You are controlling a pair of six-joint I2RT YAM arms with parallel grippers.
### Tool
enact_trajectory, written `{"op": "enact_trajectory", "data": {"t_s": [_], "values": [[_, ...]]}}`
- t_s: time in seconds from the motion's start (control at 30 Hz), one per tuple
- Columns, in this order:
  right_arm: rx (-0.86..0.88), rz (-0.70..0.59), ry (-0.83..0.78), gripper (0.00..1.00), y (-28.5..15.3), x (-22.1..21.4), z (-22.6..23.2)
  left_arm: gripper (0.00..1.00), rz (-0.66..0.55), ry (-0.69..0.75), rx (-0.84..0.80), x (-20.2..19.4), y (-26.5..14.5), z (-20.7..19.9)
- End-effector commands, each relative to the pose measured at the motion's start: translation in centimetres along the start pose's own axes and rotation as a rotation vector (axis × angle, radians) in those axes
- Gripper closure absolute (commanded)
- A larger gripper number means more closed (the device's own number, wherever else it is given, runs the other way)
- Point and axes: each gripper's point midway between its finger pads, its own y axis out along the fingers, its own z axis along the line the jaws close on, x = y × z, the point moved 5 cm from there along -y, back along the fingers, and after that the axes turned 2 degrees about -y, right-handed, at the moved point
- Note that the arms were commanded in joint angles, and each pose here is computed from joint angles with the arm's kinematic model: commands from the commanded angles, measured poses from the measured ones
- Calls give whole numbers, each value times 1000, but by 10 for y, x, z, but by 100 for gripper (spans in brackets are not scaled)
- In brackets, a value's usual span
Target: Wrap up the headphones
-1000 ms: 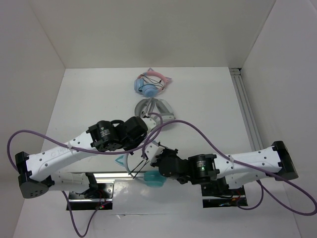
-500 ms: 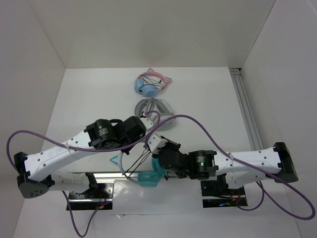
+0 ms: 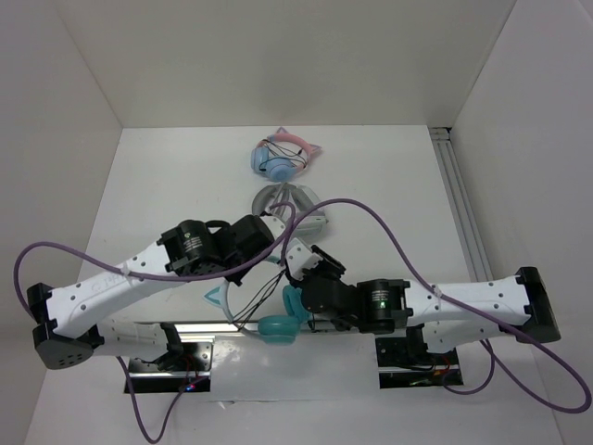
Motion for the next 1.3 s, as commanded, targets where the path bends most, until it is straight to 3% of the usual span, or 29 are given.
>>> {"op": "enact_trajectory", "data": {"t_s": [0.0,0.33,0.6,0.73,0.8,0.9,1.03,1.27], "values": [[-113,-22,104,54,-7,7,-24,100,-47,-34,13,14,-4,-1],[-234,-70,368,49,-34,29,-71,100,2,-47,50,14,12,0],[-245,-35,436,48,-41,34,-77,100,-96,-196,-48,34,27,15],[-245,-37,507,40,-44,33,-80,100,-122,-232,-85,40,37,14],[-242,-54,546,22,-49,34,-87,100,-123,-274,-63,42,48,13],[-203,-75,604,14,-52,37,-88,100,-151,-350,-58,47,63,8],[-174,-76,612,6,-52,37,-84,100,-117,-462,18,42,101,16],[-144,-65,603,3,-50,35,-76,100,-104,-511,-24,38,162,-2]]}}
